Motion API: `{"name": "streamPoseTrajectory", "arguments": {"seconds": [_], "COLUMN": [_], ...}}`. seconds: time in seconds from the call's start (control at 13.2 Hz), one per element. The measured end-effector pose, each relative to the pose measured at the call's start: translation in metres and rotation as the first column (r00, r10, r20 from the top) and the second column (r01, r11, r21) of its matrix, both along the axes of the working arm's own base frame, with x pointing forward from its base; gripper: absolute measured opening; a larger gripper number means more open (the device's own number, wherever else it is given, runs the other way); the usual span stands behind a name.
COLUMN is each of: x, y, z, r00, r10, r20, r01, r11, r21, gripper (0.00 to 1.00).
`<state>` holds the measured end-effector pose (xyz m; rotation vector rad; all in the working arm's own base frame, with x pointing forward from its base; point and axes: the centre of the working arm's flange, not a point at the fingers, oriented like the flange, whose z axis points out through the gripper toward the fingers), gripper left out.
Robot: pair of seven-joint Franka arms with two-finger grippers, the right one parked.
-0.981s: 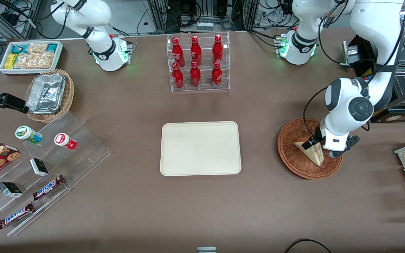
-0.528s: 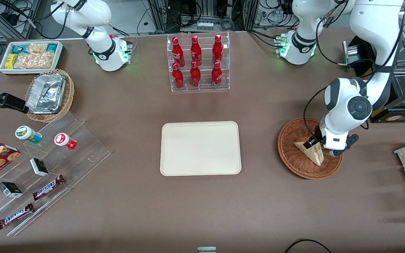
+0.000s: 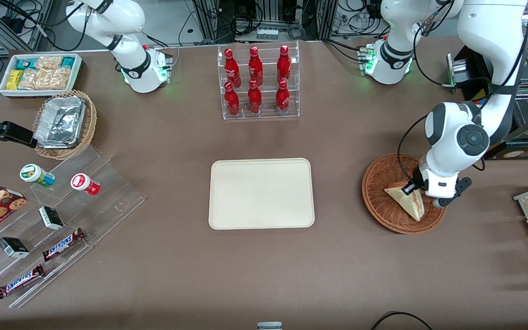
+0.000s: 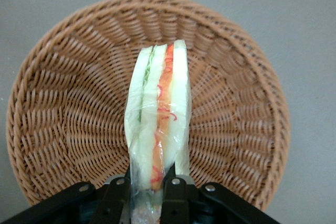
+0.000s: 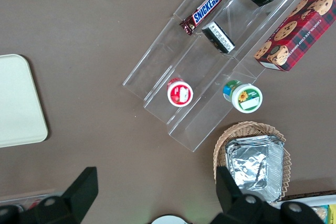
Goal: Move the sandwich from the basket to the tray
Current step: 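Lift the sandwich with the left gripper and carry it toward the tray, then lower the sandwich onto the cream tray and open the left gripper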
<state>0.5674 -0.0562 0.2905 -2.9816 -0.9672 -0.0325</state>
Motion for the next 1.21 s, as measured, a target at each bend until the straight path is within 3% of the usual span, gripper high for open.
{"name": "streamPoseTrajectory", "arguments": {"seconds": [0.15,0.3,0.6,0.91,1.21], "x": [0.007,0.009,-0.013,-0.047,-0.073], "y": [-0.005,-0.038,-0.166,-0.278,-0.377], "z": [0.034,0.086,0.149,0.132,0.095], "r00": [0.999,0.995,0.966,0.891,0.805], "r10": [-0.021,-0.076,-0.253,-0.451,-0.59], "r20": [-0.036,-0.068,-0.052,-0.056,-0.068], "r01": [0.022,0.079,0.253,0.452,0.589], "r11": [0.999,0.996,0.967,0.892,0.807], "r21": [0.026,0.034,0.008,0.004,-0.035], "gripper": [0.21,0.15,0.15,0.15,0.15]}}
